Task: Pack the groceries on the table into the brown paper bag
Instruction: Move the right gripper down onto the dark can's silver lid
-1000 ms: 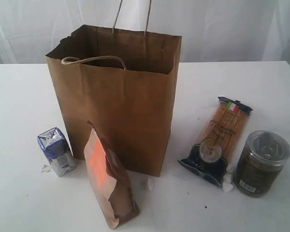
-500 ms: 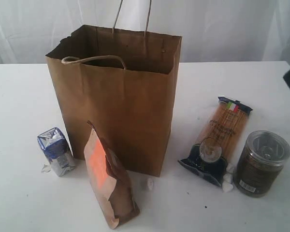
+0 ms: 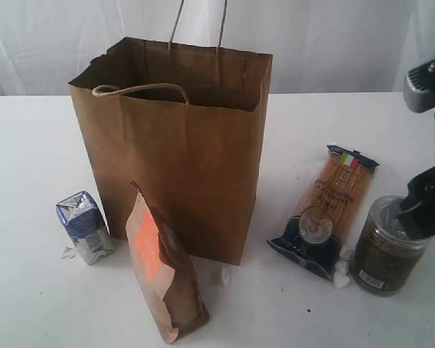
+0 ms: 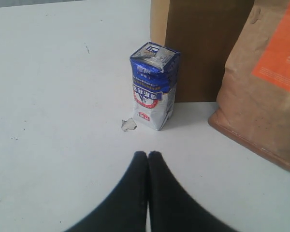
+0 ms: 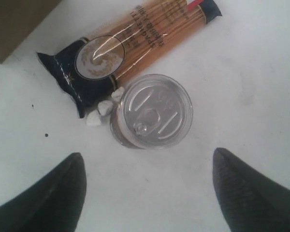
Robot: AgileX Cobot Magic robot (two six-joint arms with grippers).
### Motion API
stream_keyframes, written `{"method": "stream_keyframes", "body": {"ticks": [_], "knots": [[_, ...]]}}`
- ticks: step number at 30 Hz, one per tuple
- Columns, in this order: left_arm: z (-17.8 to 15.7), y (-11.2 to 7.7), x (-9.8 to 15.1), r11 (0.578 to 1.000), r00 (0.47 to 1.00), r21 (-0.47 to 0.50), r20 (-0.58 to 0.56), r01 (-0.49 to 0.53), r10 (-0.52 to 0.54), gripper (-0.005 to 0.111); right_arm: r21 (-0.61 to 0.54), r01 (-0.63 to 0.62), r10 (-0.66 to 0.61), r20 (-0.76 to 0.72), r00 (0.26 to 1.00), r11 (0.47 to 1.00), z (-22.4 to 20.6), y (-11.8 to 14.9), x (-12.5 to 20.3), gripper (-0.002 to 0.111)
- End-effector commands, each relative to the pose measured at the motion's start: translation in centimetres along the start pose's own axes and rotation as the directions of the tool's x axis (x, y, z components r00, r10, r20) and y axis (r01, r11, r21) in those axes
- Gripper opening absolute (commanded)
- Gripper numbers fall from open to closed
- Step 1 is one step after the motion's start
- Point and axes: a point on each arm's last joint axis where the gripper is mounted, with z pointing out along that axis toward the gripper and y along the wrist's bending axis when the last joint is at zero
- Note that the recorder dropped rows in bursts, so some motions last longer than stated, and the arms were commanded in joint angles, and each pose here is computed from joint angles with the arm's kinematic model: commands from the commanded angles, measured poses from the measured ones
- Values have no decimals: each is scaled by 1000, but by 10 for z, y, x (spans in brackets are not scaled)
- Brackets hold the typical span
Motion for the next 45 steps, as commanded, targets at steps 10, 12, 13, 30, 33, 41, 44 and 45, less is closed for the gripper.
{"method": "stream_keyframes", "body": {"ticks": [10, 12, 13, 30, 33, 41, 44, 45], "knots": [[0, 0, 2, 1000, 1000, 0, -4, 6, -6, 1, 41, -114, 111, 68, 991, 993, 18, 0, 7, 68], [0, 0, 2, 1000, 1000, 0, -4, 6, -6, 1, 48, -96, 93, 72, 993, 994, 18, 0, 6, 68], [0, 0, 2, 1000, 1000, 0, -4, 6, -6, 1, 44, -94, 90, 78, 993, 995, 18, 0, 6, 68], [0, 0, 2, 1000, 1000, 0, -4, 6, -6, 1, -58, -228, 218, -134, 967, 972, 86, -24, -1, 68], [0, 0, 2, 1000, 1000, 0, -4, 6, -6, 1, -64, -201, 193, -119, 974, 977, 93, -25, -13, 70], [0, 0, 2, 1000, 1000, 0, -4, 6, -6, 1, -80, -111, 96, -170, 981, 991, 110, -25, -19, 81], [0, 0, 2, 1000, 1000, 0, -4, 6, -6, 1, -85, -105, 87, -194, 977, 991, 122, -23, -20, 81], [0, 0, 2, 1000, 1000, 0, -4, 6, -6, 1, -88, -104, 83, -214, 973, 991, 128, -22, -19, 81]]}}
